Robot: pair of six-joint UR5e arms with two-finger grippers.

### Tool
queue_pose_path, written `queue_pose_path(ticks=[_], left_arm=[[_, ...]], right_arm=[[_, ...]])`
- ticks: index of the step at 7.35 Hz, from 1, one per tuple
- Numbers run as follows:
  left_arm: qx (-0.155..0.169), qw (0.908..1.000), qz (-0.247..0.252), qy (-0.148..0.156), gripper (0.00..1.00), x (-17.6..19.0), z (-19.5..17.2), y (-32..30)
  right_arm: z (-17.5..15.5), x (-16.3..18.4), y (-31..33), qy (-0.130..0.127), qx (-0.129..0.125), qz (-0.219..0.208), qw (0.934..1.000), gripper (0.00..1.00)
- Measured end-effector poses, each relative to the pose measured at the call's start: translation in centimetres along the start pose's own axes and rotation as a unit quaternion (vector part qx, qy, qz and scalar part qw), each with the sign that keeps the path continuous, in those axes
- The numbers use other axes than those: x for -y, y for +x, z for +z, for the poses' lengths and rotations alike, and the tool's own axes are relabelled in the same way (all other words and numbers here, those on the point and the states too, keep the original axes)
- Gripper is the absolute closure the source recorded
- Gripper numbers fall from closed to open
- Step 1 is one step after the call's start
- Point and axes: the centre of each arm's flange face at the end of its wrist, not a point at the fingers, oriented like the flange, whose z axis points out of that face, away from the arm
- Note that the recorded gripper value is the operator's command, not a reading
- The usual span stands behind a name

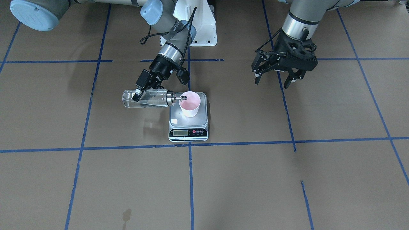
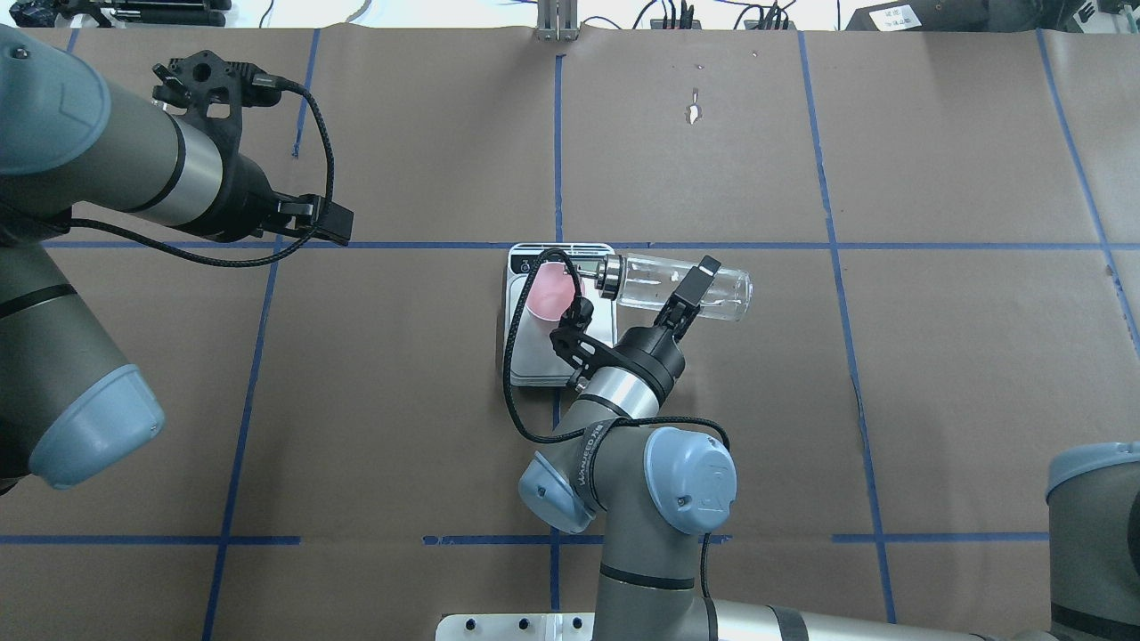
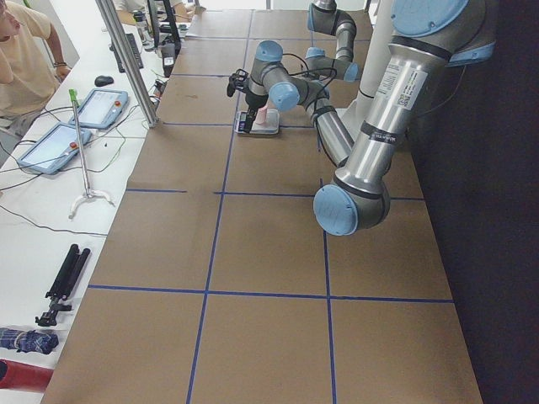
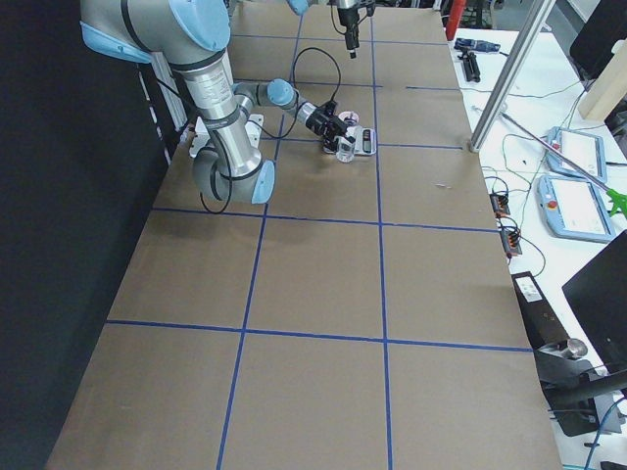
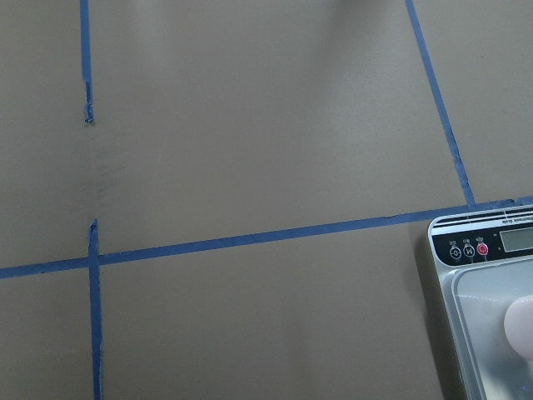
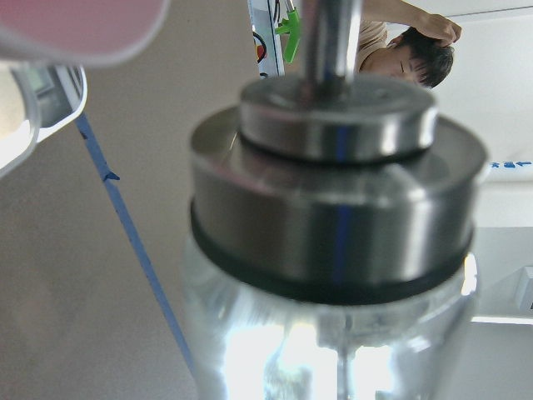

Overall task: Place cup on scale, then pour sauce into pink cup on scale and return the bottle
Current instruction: 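Tilt the bottle spout down into the pink cup with the right gripper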

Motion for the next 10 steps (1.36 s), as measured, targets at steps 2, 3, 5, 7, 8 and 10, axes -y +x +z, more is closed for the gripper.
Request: queue_pose_path(ticks=[2,3,5,7,8,10], left_arm=[[-0.001,1.0,-0.001,0.001,0.0,0.0,-0.1,0.1],[-0.002,1.0,-0.001,0.0,0.0,0.0,-0.1,0.1],[-0.005,1.0,-0.001,-0.004,0.0,-0.1,-0.1,0.2],[-0.006,1.0,-0.002,-0.006,0.0,-0.2,0.0,0.2],[-0.006,1.0,-0.002,-0.007,0.0,-0.2,0.0,0.2],[-0.006,1.0,-0.002,-0.007,0.0,-0.2,0.0,0.1]], right_arm=[[0.0,-0.3,0.4,-0.009,-0.017,-0.03,0.9993,1.0],[-0.1,-0.4,0.6,-0.015,-0.025,-0.044,0.9986,1.0],[-0.3,-0.3,1.2,-0.022,-0.037,-0.065,0.997,1.0],[-0.7,0.0,1.8,-0.023,-0.046,-0.077,0.9957,1.0],[-0.7,0.0,1.9,-0.022,-0.049,-0.081,0.9953,1.0],[-0.5,-0.1,2.1,-0.024,-0.055,-0.09,0.9942,1.0]])
